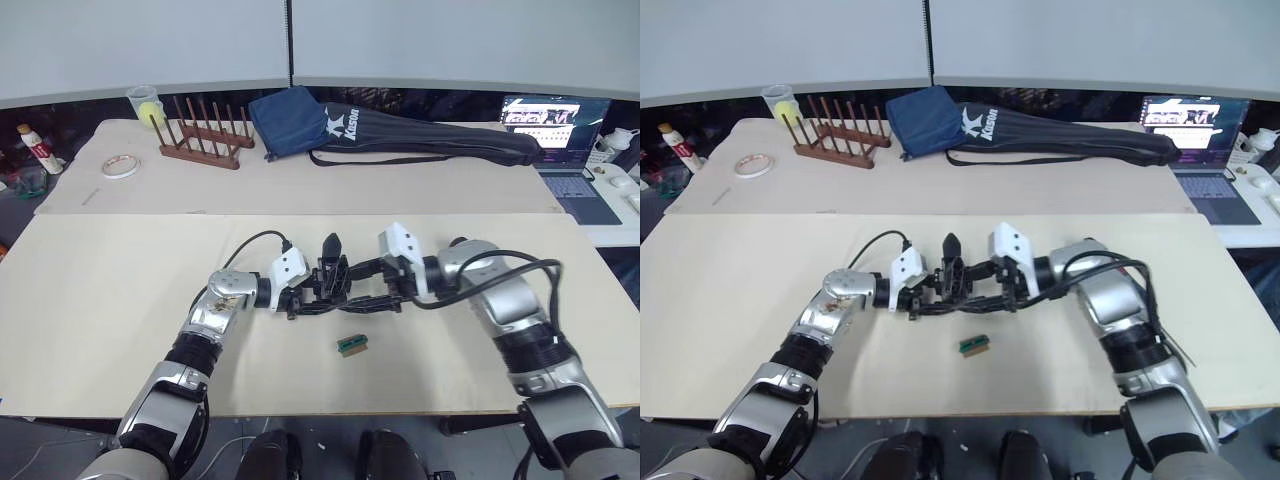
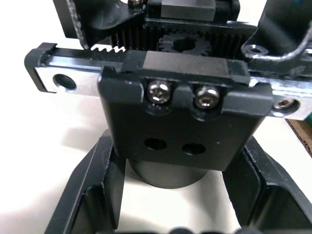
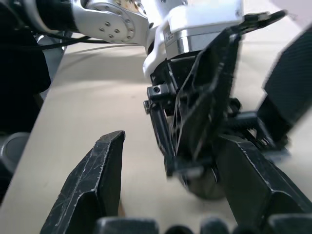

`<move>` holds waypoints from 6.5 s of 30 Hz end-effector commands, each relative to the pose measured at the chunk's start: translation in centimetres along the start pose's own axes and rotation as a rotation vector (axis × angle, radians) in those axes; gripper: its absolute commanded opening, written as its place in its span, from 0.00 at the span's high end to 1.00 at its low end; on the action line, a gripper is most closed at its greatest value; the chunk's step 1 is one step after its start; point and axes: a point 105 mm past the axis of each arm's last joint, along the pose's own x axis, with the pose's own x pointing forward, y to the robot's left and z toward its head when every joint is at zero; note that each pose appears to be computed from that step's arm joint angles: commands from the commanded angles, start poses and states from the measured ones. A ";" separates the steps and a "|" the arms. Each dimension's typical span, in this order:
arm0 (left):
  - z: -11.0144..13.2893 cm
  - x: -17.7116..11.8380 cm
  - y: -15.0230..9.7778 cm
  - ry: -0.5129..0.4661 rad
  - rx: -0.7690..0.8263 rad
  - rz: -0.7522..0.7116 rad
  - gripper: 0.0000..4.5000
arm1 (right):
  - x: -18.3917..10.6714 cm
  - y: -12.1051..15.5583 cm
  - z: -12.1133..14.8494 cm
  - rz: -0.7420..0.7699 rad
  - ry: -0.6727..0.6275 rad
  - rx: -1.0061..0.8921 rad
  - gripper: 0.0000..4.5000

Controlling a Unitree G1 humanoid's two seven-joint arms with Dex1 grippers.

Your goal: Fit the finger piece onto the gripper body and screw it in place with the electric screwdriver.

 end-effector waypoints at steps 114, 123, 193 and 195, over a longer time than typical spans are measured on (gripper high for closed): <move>2.2 -7.7 -7.8 0.022 0.153 -0.183 0.00 | -4.1 6.7 5.5 -0.521 -0.562 -0.015 0.56; 2.3 -7.0 -7.7 0.013 0.161 -0.184 0.00 | -3.5 7.1 6.2 -0.492 -0.558 -0.013 0.56; 2.7 -6.3 -7.5 0.011 0.176 -0.178 0.00 | -3.0 6.8 5.5 -0.458 -0.488 -0.046 0.56; 2.7 -6.3 -7.5 0.011 0.176 -0.178 0.00 | -3.0 6.8 5.5 -0.458 -0.487 -0.046 0.56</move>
